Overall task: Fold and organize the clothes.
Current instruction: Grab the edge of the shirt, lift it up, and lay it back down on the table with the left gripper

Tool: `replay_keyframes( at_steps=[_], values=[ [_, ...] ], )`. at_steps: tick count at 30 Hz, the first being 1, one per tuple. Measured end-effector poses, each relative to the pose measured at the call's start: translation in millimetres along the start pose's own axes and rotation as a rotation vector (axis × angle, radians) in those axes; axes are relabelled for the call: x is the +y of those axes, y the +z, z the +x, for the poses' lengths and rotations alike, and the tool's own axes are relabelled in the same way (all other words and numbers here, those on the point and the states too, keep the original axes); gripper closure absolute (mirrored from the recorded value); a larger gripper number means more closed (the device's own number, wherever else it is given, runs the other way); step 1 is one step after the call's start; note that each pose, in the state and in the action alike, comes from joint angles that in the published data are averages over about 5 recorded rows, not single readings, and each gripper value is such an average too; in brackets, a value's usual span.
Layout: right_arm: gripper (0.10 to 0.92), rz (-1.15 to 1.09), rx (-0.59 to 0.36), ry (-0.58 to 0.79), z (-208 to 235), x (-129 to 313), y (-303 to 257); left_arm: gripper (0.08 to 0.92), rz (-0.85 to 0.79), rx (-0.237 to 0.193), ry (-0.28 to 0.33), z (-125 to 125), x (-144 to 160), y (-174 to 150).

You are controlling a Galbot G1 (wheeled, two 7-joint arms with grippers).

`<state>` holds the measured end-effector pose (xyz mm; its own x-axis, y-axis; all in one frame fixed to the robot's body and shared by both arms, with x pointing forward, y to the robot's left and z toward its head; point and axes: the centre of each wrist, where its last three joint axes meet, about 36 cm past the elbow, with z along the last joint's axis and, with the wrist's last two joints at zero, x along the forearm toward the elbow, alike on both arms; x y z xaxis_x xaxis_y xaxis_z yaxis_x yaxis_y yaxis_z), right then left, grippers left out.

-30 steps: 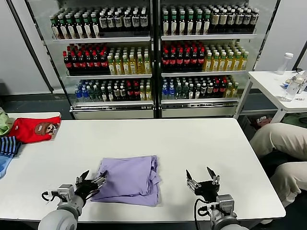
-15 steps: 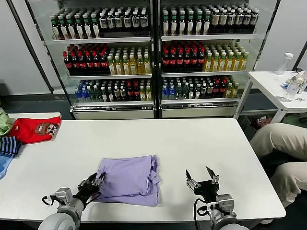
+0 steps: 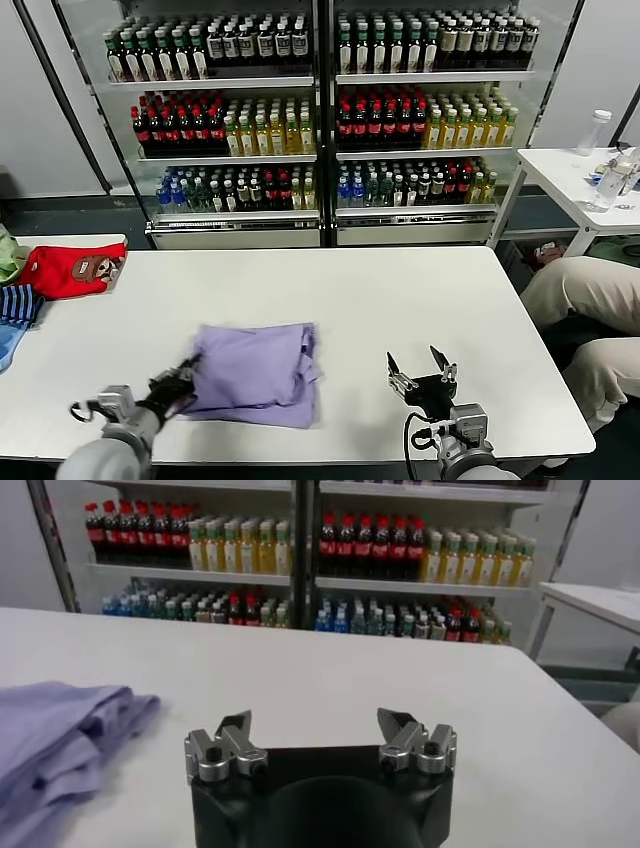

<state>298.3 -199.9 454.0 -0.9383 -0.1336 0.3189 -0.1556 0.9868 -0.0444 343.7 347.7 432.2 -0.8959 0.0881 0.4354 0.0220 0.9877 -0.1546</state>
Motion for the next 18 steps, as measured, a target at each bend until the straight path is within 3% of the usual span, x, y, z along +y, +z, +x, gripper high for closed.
replay_keyframes(
  at_steps=[6,11,15,18],
  values=[
    [0.2,-0.002,-0.001,-0.003,-3,1,0,0.887,-0.076,-0.064,-0.106,28,62,-48],
    [0.2,-0.008,-0.002,-0.007,-4,3,0,0.887,-0.156,-0.085,-0.18,48,99,-82],
    [0.2,-0.008,0.0,-0.007,-2,3,1,0.887,-0.189,-0.103,-0.178,53,98,-97],
    [0.2,-0.006,0.001,-0.004,-1,2,1,0.887,-0.197,-0.11,-0.135,49,76,-95]
  ],
)
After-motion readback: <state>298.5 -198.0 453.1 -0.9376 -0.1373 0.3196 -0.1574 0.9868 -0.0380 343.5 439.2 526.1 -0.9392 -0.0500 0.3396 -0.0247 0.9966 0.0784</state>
